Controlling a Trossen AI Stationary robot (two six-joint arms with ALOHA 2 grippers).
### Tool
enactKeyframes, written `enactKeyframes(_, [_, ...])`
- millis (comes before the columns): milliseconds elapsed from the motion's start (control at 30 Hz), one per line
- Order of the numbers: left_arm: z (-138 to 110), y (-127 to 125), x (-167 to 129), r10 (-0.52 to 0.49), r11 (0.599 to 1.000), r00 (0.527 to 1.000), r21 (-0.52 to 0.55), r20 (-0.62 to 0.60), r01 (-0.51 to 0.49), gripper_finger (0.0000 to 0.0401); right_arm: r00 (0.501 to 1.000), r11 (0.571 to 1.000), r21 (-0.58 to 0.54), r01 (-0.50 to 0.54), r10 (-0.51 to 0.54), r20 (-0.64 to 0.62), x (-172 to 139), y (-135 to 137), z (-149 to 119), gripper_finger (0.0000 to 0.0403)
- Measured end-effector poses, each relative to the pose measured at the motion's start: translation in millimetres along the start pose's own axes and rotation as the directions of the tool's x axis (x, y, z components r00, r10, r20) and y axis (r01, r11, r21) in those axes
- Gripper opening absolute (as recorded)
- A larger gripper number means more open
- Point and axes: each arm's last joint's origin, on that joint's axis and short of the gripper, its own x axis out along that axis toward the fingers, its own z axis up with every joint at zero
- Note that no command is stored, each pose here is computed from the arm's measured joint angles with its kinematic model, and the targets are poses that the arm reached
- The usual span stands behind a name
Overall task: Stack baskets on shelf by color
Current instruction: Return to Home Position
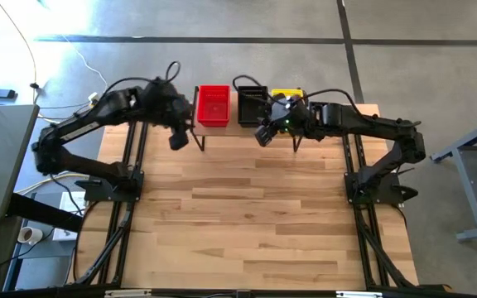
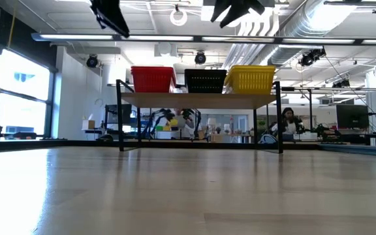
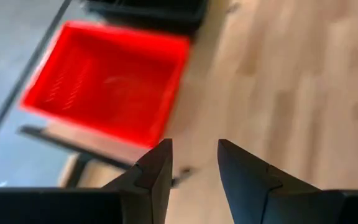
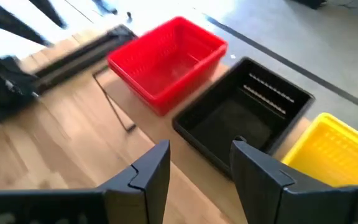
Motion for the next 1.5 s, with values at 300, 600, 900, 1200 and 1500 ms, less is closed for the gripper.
enactKeyframes(300, [-55.5, -37.4, -18.7, -0.103, 0.99, 0.962, -0.064, 0.253, 0.123, 0.0117, 0.993, 0.997, 0.004, 0.081, -0.08, -0.085, 3.9, 4.7, -44.5, 0.0151])
enactKeyframes(600, [-124.2, -55.2, -18.6, -0.139, 0.966, 0.914, -0.151, 0.382, 0.21, 0.0117, 0.995, 0.994, 0.083, -0.069, 0.063, 0.074, -4.9, 1.6, -81.9, 0.0151])
enactKeyframes(900, [-181.0, -63.4, -9.2, -0.182, 0.933, 0.825, -0.17, 0.535, 0.316, 0.0117, 0.959, 0.971, 0.151, -0.183, 0.142, 0.246, -34.2, -21.0, -100.0, 0.0151])
enactKeyframes(1200, [-204.4, -68.4, 8.7, -0.176, 0.893, 0.686, -0.178, 0.706, 0.412, 0.0117, 0.917, 0.967, 0.152, -0.206, 0.136, 0.375, -76.1, -54.8, -99.3, 0.0151])
enactKeyframes(1500, [-212.8, -77.7, 43.3, -0.179, 0.883, 0.601, -0.143, 0.779, 0.448, 0.0117, 0.881, 0.982, 0.065, -0.176, 0.128, 0.456, -115.3, -87.9, -101.7, 0.0151])
